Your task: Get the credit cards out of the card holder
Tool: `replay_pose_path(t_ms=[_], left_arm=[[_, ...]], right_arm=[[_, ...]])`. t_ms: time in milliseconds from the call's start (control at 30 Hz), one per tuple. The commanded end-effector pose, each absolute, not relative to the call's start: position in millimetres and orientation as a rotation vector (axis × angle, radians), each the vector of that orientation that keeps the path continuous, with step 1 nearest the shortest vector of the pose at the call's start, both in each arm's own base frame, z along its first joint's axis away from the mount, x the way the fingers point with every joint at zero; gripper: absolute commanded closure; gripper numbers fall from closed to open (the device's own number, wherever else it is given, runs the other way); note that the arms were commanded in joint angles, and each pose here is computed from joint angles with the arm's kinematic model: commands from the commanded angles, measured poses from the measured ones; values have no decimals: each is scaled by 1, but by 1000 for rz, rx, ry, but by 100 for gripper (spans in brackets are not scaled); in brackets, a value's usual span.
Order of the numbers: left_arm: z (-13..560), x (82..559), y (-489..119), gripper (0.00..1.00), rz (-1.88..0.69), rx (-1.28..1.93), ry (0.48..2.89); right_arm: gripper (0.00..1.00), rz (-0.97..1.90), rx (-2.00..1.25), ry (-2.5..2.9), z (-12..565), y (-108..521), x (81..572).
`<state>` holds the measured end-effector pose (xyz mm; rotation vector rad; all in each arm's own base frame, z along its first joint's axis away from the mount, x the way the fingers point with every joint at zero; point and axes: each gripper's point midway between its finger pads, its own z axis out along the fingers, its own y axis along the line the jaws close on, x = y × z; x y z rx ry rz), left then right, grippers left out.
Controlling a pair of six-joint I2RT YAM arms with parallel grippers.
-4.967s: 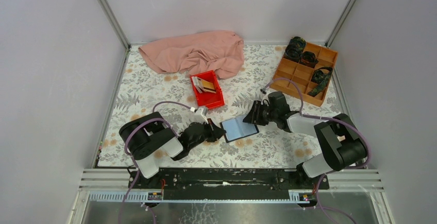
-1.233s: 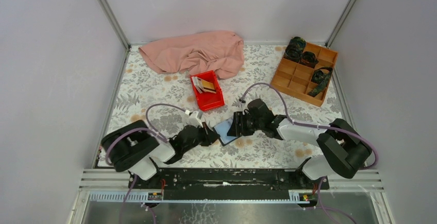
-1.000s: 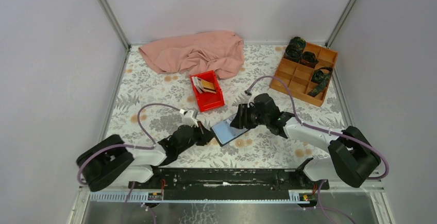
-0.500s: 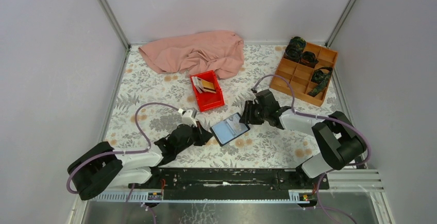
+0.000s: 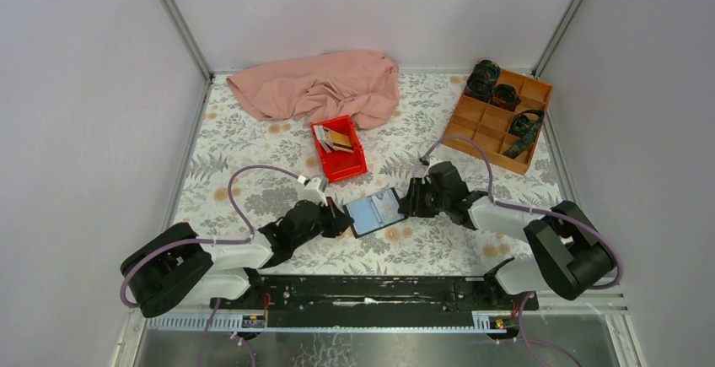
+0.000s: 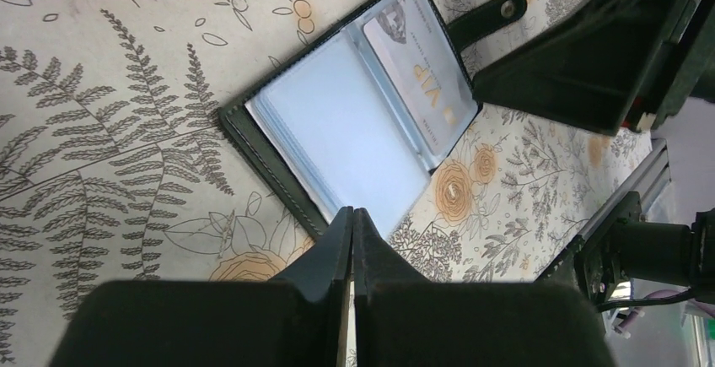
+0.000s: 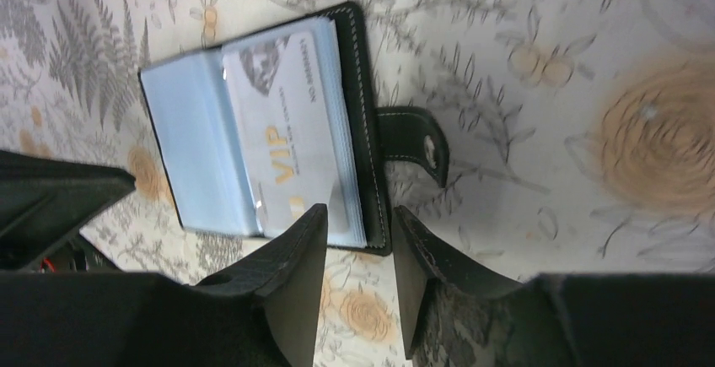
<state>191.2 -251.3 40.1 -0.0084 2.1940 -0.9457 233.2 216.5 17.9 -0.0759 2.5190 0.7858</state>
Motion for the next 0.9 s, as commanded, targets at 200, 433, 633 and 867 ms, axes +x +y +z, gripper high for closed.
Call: replay_pose_path(t_ms=[200, 433, 633, 867], left_arm=[[75, 200, -272, 80, -1133, -64, 2034], [84, 201, -296, 32, -1286, -66, 1987], [87, 206, -309, 44, -1420, -146, 1919], [86, 211, -316, 46, -1436, -161, 1920]], right_arm=[[60, 870, -136, 2520, 32, 222, 197], [60, 824, -158, 2423, 63, 223, 216], [60, 704, -189, 2449, 53, 221, 241], [60, 656, -175, 2486, 32, 221, 254]])
